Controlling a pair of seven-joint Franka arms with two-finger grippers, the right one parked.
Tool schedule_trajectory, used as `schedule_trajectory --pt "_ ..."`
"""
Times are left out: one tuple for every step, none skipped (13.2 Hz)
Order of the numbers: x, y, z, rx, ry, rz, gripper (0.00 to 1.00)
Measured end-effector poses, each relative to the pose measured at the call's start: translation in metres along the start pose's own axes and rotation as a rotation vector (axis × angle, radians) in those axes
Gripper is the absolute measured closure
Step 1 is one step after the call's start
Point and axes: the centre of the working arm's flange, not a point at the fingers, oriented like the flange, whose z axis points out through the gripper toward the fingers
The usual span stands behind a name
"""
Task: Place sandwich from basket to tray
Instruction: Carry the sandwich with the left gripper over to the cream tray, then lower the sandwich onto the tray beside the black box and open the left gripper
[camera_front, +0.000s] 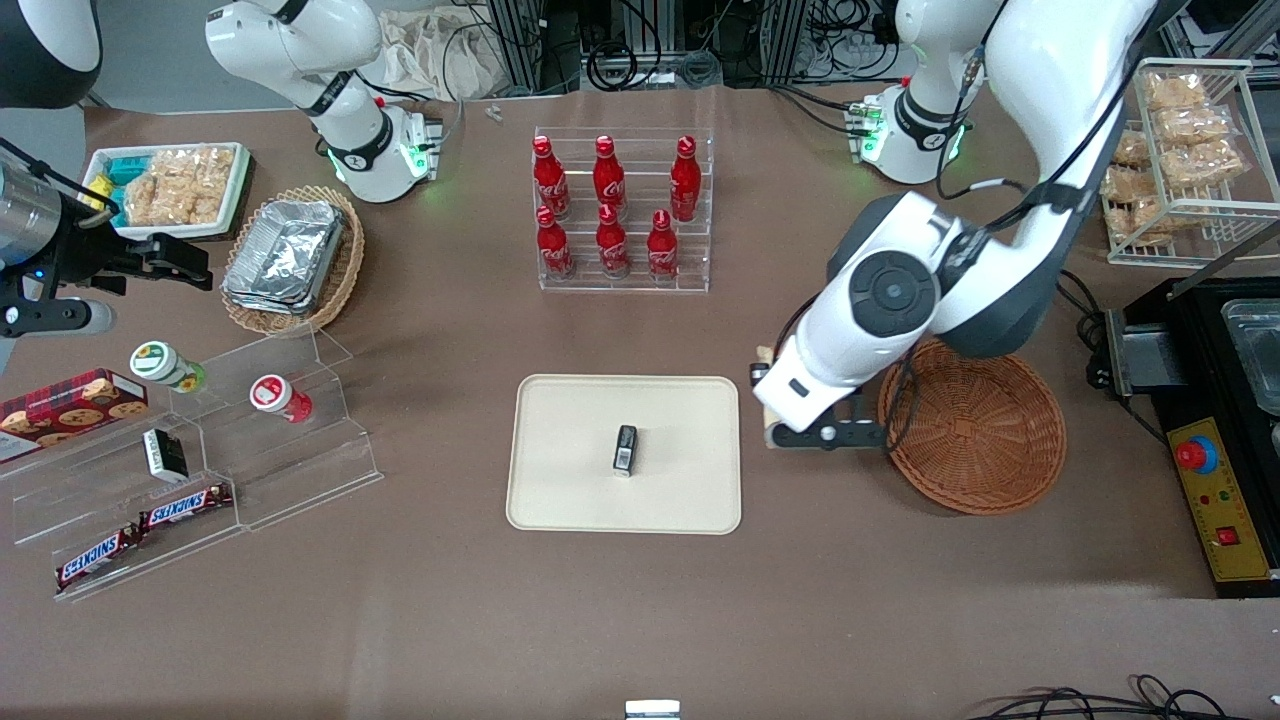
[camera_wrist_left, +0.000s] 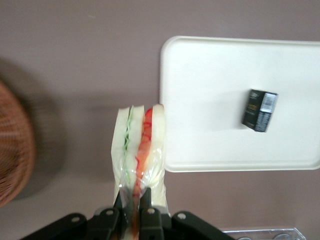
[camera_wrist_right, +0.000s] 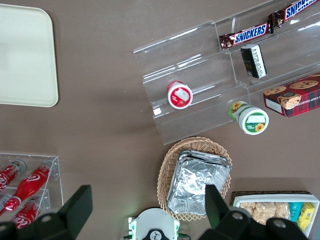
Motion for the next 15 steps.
schedule_trajectory --pt "-0.004 0.019 0.016 0.008 0.011 0.044 0.86" --pt "-0.009 0.038 0.03 0.016 0.017 0.08 0.86" --pt "-0.011 0.051 0.045 0.012 0.018 0.103 0.86" --pt "-0.01 0.058 0.059 -0.003 0.018 0.114 0.86" --pt "-0.007 0.061 0.073 -0.02 0.016 0.117 0.86" --pt "-0.004 0.061 0.087 -0.034 0.01 0.117 0.86" --pt "0.0 0.06 0.1 -0.046 0.005 0.113 0.86" --pt "0.005 0.056 0.112 -0.053 0.002 0.106 0.86" --pt "0.01 0.051 0.123 -0.056 0.002 0.098 0.86" --pt "0.016 0.046 0.131 -0.058 0.008 0.09 0.86" --pt "0.019 0.043 0.137 -0.055 0.017 0.086 0.86" --pt "0.022 0.041 0.141 -0.05 0.029 0.084 0.86" --pt "0.024 0.042 0.143 -0.048 0.043 0.084 0.86" --pt "0.025 0.042 0.144 -0.049 0.057 0.084 0.86" --pt "0.026 0.044 0.143 -0.051 0.065 0.085 0.86"
